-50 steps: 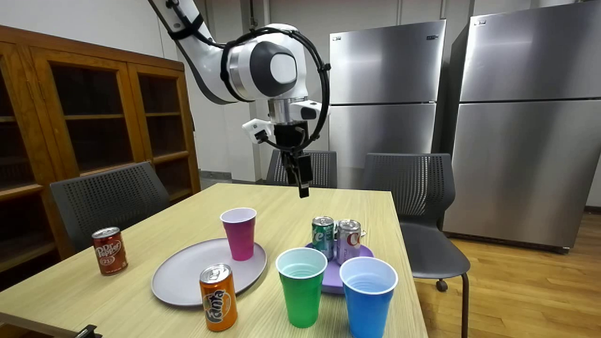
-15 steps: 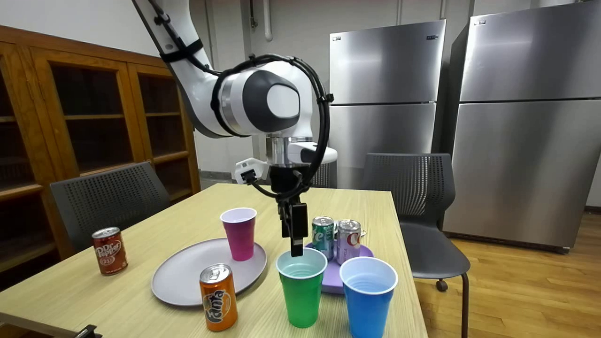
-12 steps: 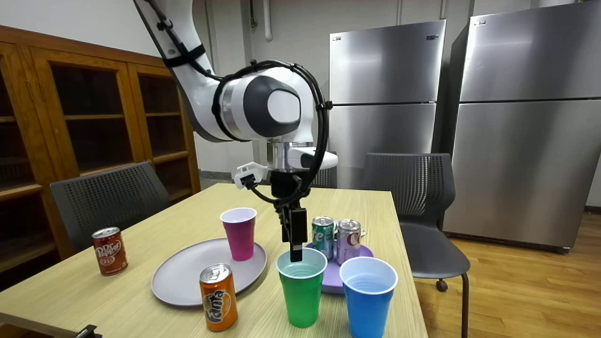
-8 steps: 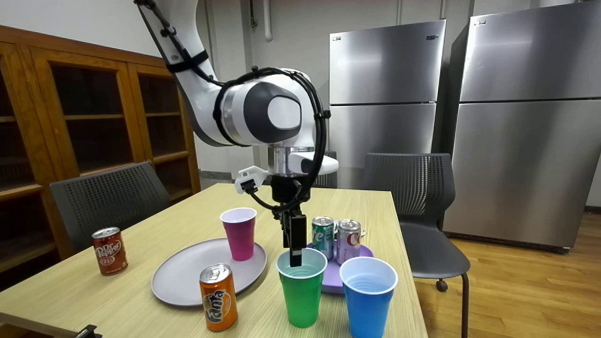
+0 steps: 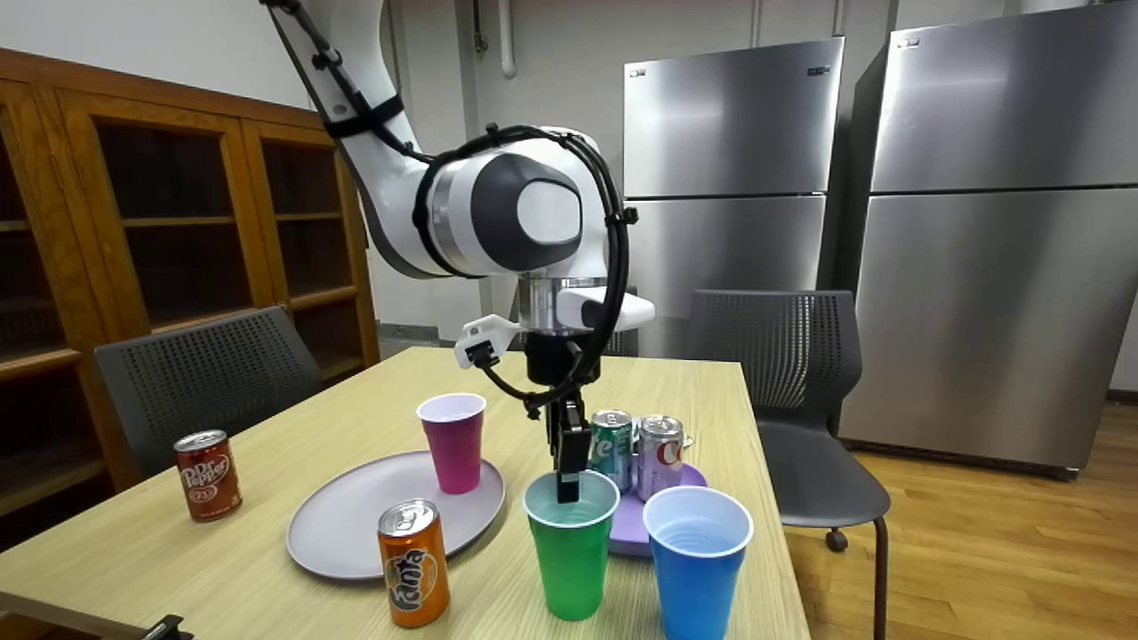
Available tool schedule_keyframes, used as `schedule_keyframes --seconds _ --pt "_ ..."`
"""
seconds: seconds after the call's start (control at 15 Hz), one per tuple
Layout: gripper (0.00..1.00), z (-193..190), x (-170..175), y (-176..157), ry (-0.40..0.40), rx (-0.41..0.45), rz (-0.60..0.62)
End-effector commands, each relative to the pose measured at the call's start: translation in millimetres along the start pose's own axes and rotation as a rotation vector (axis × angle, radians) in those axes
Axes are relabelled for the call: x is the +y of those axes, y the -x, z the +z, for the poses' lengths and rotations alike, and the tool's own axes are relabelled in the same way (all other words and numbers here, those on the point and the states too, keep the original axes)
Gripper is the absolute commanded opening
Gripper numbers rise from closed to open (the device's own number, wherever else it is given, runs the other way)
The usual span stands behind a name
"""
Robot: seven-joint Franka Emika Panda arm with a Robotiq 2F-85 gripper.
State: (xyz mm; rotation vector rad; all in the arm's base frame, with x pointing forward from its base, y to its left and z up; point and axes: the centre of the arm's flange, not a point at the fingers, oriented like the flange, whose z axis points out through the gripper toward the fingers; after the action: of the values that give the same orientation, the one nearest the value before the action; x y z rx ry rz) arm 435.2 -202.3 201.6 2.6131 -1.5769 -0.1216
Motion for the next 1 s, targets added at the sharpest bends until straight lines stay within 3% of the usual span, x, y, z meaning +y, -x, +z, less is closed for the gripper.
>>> schedule_keyframes --seconds 0.0,0.4,0.93 --pt "0.0 -10.6 7.6 -0.5 0.009 0.02 0.029" --pt "0.01 -18.7 13.8 1.4 0.023 0.038 0.028" --pt "0.01 -63.6 -3.4 17.4 -0.054 0.082 -0.098"
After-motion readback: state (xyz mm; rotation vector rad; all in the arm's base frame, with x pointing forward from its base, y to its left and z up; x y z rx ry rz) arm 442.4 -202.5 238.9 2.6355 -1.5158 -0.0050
